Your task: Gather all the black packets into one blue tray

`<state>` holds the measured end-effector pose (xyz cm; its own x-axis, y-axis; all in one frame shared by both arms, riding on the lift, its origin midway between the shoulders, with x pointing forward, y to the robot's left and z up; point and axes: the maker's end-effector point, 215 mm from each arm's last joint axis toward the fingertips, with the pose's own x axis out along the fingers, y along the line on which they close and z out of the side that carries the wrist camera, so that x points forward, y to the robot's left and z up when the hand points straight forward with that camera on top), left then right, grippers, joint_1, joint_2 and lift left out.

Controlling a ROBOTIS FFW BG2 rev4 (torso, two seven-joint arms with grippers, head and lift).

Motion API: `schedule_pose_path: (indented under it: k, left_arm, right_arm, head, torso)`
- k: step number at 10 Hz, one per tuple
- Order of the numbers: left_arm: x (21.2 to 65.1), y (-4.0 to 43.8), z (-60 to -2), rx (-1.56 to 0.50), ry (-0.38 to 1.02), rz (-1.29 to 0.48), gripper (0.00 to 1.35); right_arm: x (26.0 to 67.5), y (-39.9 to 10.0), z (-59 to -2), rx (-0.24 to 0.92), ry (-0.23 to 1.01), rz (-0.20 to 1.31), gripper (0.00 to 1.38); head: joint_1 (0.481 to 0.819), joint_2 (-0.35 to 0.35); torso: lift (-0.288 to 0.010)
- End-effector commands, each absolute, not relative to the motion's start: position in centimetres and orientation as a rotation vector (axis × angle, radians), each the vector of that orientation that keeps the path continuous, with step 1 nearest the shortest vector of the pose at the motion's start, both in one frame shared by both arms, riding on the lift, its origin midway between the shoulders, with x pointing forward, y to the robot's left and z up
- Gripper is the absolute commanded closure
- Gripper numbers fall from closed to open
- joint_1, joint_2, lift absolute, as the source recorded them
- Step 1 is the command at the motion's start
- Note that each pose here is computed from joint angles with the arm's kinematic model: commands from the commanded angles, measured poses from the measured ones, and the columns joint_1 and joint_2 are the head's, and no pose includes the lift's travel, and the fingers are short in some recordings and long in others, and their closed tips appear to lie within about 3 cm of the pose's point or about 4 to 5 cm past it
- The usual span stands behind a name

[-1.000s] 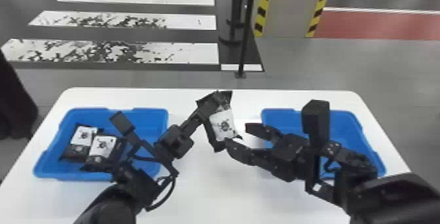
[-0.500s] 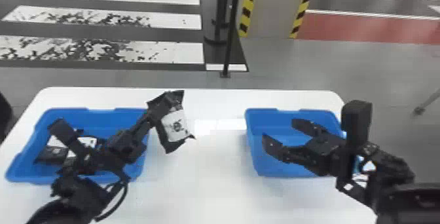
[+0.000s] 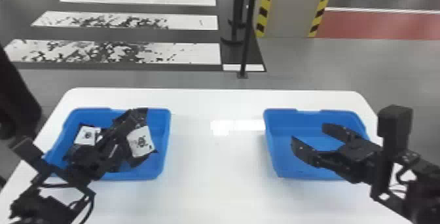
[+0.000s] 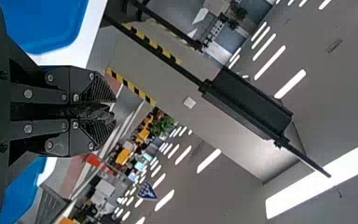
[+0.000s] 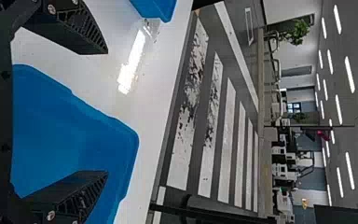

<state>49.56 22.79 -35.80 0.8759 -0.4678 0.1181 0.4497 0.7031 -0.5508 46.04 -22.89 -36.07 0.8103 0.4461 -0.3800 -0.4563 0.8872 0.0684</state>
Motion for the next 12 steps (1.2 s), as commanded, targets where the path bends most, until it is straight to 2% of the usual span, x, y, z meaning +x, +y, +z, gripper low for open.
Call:
schedule_pose_path:
  k: [1, 2, 3, 4, 6, 8, 10, 12]
  left_arm:
    - [49.6, 25.4, -36.7, -0.571, 0.059, -0.466, 1.21]
    - [49.5, 25.6, -37.3, -0.576, 0.08, -0.457, 0.88]
    - [49.5, 25.7, -36.5, -0.584, 0.037, -0.439, 0.15]
    - [49.5, 25.0, -36.8, -0.592, 0.05, -0.447, 0.0]
    - [49.6, 24.8, -34.9, -0.593, -0.03, -0.449, 0.23]
    - [48.3, 25.2, -32.2, -0.532, -0.135, -0.404, 0.23]
    - [44.8, 27.0, -33.2, -0.492, -0.118, -0.302, 0.24]
    - [41.4, 27.5, -34.2, -0.469, -0.094, -0.259, 0.25]
  right_arm:
    - [45.9, -22.9, -36.2, -0.022, 0.406, 0.482, 0.11]
    - [45.8, -22.6, -36.4, -0.02, 0.411, 0.488, 0.11]
    - [45.8, -22.2, -36.5, -0.017, 0.41, 0.495, 0.12]
    - [45.7, -22.1, -36.7, -0.011, 0.416, 0.497, 0.13]
    - [45.6, -22.0, -36.9, -0.01, 0.419, 0.499, 0.13]
    - [45.7, -22.9, -36.4, -0.018, 0.396, 0.48, 0.13]
    - [45.3, -25.0, -35.4, 0.005, 0.322, 0.412, 0.12]
    - [44.3, -26.9, -33.9, 0.069, 0.197, 0.321, 0.12]
  head:
    - [0.695, -0.003]
    - [0.695, 0.018]
    - [0.695, 0.026]
    - [0.695, 0.037]
    - [0.695, 0.034]
    - [0.695, 0.032]
    - [0.695, 0.031]
    - [0.695, 0.021]
  torso:
    - [-0.11]
    - [-0.11]
    - [-0.11]
    - [-0.11]
    - [-0.11]
    - [-0.11]
    - [-0.11]
    - [-0.11]
